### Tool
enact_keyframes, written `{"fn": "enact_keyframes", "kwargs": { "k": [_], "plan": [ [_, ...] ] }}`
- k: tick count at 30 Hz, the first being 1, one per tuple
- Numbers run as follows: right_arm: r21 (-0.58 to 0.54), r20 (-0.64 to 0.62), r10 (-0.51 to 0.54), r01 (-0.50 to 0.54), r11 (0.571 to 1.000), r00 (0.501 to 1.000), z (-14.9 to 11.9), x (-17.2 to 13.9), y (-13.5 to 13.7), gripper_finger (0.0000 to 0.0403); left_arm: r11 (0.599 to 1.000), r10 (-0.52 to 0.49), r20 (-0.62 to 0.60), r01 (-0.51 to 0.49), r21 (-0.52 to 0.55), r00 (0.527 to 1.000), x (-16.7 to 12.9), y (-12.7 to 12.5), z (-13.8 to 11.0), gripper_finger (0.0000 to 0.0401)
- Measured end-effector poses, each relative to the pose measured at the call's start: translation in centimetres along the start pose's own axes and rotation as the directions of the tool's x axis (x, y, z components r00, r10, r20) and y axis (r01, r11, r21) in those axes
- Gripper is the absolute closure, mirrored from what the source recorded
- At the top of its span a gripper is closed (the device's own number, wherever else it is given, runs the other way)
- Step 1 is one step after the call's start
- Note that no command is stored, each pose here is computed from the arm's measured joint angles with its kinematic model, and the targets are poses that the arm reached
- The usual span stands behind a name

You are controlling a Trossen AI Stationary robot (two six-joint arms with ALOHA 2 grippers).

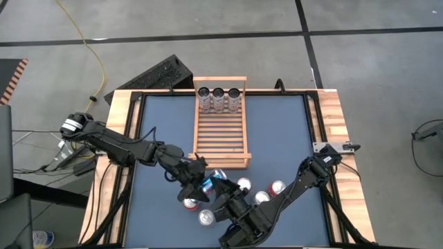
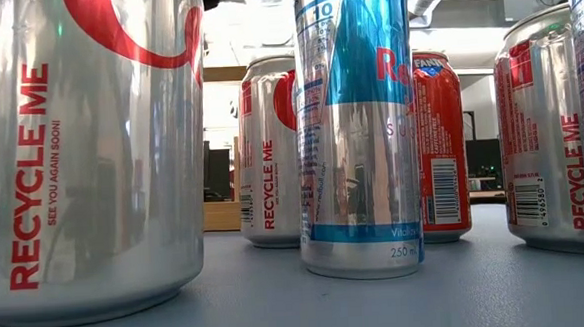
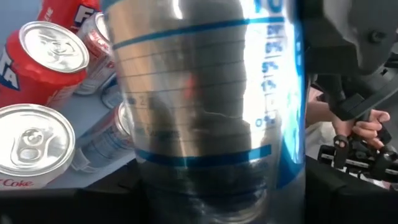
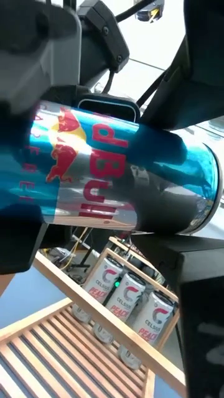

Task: Place canned beverage on shelf
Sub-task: Put the top blue soda can on the shelf

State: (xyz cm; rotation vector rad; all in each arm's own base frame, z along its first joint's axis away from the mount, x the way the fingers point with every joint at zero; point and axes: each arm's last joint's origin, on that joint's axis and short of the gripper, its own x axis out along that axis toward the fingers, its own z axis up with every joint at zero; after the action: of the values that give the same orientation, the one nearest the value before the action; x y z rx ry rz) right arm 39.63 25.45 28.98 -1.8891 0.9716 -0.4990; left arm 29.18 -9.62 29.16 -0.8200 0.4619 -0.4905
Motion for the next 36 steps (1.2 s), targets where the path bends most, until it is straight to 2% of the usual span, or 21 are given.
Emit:
{"fn": "enact_keyframes", "kwargs": {
  "k": [2, 6, 9, 11, 15, 19, 22, 26, 27, 29, 30, 31, 33, 36],
  "plan": [
    [-0.004, 0.004, 0.003, -0.003, 1.0, 1.0, 0.0, 0.0, 0.0, 0.0187, 1.0, 0.002, 0.0, -0.002, 0.007, 1.0, 0.0, 0.0, 0.0, 0.0197],
    [0.012, 0.014, 0.011, -0.011, 1.0, 1.0, 0.0, 0.0, 0.0, 0.0187, 1.0, 0.005, -0.007, -0.005, 0.012, 1.0, 0.0, 0.1, 0.0, 0.0198],
    [0.05, 0.02, 0.007, -0.008, 0.999, 1.0, -0.1, -0.4, -0.1, 0.0176, 1.0, 0.002, -0.018, -0.002, 0.007, 1.0, 0.0, 0.1, -0.1, 0.0171],
    [0.133, 0.03, -0.001, -0.003, 0.991, 1.0, -0.6, -1.0, -0.8, 0.0167, 1.0, -0.018, -0.028, 0.019, 0.019, 0.999, 0.0, 0.0, -0.1, 0.0149],
    [0.303, 0.036, -0.037, 0.024, 0.953, 0.999, -2.5, -2.5, -2.3, 0.0151, 0.996, -0.075, -0.034, 0.076, 0.045, 0.997, -0.1, -0.5, 0.1, 0.0146],
    [0.489, 0.067, -0.053, 0.014, 0.872, 0.996, -4.2, -4.1, -3.2, 0.0148, 0.993, -0.097, -0.026, 0.099, 0.062, 0.995, -0.1, -0.7, 0.3, 0.0174],
    [0.529, 0.1, -0.039, -0.02, 0.849, 0.994, -4.9, -4.5, -3.5, 0.0147, 0.992, -0.105, -0.026, 0.107, 0.065, 0.994, -0.1, -0.8, 0.3, 0.0186],
    [0.551, 0.094, -0.033, -0.024, 0.834, 0.995, -5.2, -4.2, -3.2, 0.0147, 0.992, -0.104, -0.015, 0.105, 0.066, 0.994, -0.1, -0.7, 0.4, 0.0181],
    [0.578, 0.092, -0.031, -0.028, 0.815, 0.995, -5.3, -4.2, -3.0, 0.0147, 0.992, -0.103, -0.015, 0.103, 0.072, 0.995, -0.1, -0.7, 0.4, 0.0179],
    [0.662, 0.099, -0.029, -0.043, 0.749, 0.995, -5.8, -4.4, -3.0, 0.0147, 0.99, -0.107, -0.018, 0.108, 0.09, 0.994, -0.3, -0.8, 0.4, 0.0178],
    [0.716, 0.115, -0.022, -0.068, 0.694, 0.993, -6.5, -4.7, -3.1, 0.0147, 0.988, -0.102, -0.012, 0.102, 0.112, 0.995, -0.5, -0.9, 0.5, 0.0178],
    [0.774, 0.147, 0.001, -0.115, 0.623, 0.989, -7.3, -4.9, -3.4, 0.0147, 0.986, -0.092, -0.002, 0.092, 0.139, 0.996, -0.7, -1.0, 0.5, 0.0178],
    [0.861, 0.248, 0.078, -0.256, 0.44, 0.966, -10.0, -5.6, -4.0, 0.0147, 0.98, -0.045, 0.031, 0.038, 0.196, 0.999, -1.4, -1.2, 0.6, 0.0179],
    [0.893, 0.407, 0.213, -0.436, 0.112, 0.888, -13.6, -6.0, -4.7, 0.0147, 0.946, 0.064, 0.123, -0.1, 0.308, 0.99, -2.6, -1.6, 0.9, 0.0179]
  ]
}}
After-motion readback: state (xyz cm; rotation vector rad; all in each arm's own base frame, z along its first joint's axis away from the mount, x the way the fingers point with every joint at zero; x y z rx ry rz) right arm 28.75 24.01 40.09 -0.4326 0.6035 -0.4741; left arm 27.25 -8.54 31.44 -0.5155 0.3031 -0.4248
